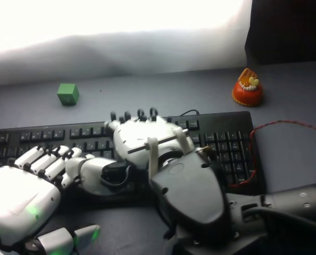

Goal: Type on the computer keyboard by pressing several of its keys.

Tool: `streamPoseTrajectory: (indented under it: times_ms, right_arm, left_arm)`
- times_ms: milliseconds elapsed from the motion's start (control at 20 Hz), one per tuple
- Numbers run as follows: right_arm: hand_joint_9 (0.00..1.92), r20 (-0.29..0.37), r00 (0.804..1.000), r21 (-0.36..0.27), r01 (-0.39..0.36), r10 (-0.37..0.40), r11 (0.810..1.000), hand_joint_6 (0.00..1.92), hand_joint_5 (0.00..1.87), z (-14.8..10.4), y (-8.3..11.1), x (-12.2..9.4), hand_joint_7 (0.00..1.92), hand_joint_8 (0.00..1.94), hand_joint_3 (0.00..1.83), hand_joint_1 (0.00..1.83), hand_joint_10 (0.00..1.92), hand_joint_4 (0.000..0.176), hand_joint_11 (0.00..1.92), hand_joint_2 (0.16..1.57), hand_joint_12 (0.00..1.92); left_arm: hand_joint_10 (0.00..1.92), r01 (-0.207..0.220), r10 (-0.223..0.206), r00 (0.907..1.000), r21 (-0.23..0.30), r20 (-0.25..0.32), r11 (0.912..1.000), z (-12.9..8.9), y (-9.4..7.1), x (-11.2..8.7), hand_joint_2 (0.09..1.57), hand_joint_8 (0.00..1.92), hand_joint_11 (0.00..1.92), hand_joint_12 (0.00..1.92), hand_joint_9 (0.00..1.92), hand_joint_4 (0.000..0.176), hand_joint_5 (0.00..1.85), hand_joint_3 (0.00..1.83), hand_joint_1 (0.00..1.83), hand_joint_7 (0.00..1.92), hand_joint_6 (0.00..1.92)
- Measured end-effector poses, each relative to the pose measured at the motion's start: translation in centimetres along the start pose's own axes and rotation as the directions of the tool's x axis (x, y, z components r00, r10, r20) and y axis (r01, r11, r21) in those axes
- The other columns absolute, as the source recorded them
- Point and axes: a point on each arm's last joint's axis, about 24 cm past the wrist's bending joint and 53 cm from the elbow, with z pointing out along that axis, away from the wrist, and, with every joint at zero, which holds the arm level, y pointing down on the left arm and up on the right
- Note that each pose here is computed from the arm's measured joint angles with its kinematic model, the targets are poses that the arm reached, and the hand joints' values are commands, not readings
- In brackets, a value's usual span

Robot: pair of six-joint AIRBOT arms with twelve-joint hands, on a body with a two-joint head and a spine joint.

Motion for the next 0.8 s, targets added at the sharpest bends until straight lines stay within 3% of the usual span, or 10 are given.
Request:
streamPoseTrajectory:
  times_ms: [250,450,550,600,700,750,800]
  right_arm:
    - [0.20,-0.027,1.000,0.009,0.000,0.000,1.000,0.07,0.47,1.1,-0.5,1.7,0.34,0.01,0.00,0.00,0.02,0.000,0.00,1.15,0.42]
    - [0.40,-0.015,1.000,0.008,0.008,-0.008,1.000,0.02,0.39,1.9,-0.4,1.9,0.49,0.03,0.00,0.05,0.10,0.000,0.00,1.14,0.94]
    - [0.43,-0.011,1.000,-0.003,0.024,-0.024,1.000,0.01,0.42,2.0,-0.3,2.1,0.61,0.01,0.00,0.05,0.30,0.000,0.00,1.14,1.13]
    - [0.34,-0.006,1.000,-0.008,0.027,-0.027,1.000,0.02,0.47,2.0,-0.1,2.0,0.63,0.01,0.00,0.02,0.54,0.000,0.00,1.15,1.23]
    - [0.24,0.003,0.999,-0.016,0.033,-0.033,0.999,0.08,0.67,2.3,0.1,1.9,0.62,0.00,0.00,0.04,0.71,0.000,0.00,1.13,1.36]
    - [0.18,0.001,0.999,-0.016,0.033,-0.033,0.999,0.12,0.78,2.3,0.1,2.0,0.58,0.00,0.00,0.05,0.68,0.000,0.00,1.13,1.32]
    - [0.16,0.003,0.999,-0.023,0.042,-0.042,0.999,0.16,0.85,2.3,0.2,2.2,0.55,0.00,0.00,0.09,0.63,0.000,0.00,1.13,1.24]
  left_arm:
    - [0.02,-0.020,0.020,0.9998,-0.054,0.008,0.9983,0.6,2.7,-0.1,1.22,0.01,0.00,0.75,0.14,0.018,0.13,0.00,0.00,0.11,0.02]
    - [0.02,-0.026,0.026,0.9996,-0.052,0.013,0.9983,0.8,2.9,-0.1,1.22,0.01,0.00,0.65,0.16,0.043,0.14,0.00,0.00,0.19,0.01]
    - [0.04,-0.031,0.032,0.9994,-0.058,0.011,0.9978,0.7,3.2,-0.1,1.23,0.02,0.00,0.79,0.22,0.050,0.10,0.00,0.00,0.26,0.01]
    - [0.03,-0.029,0.030,0.9995,-0.061,0.013,0.9977,0.7,3.3,-0.1,1.23,0.01,0.00,0.86,0.21,0.055,0.11,0.00,0.00,0.27,0.01]
    - [0.03,-0.030,0.032,0.9994,-0.060,0.017,0.9977,0.7,3.3,-0.2,1.22,0.00,0.00,1.02,0.22,0.029,0.28,0.00,0.00,0.27,0.07]
    - [0.03,-0.029,0.030,0.9993,-0.060,0.021,0.9978,0.7,3.3,-0.3,1.22,0.01,0.00,0.88,0.22,0.006,0.42,0.00,0.00,0.29,0.11]
    - [0.03,-0.028,0.030,0.9992,-0.058,0.027,0.9979,0.7,3.2,-0.5,1.23,0.01,0.00,0.87,0.25,0.000,0.52,0.00,0.00,0.32,0.11]
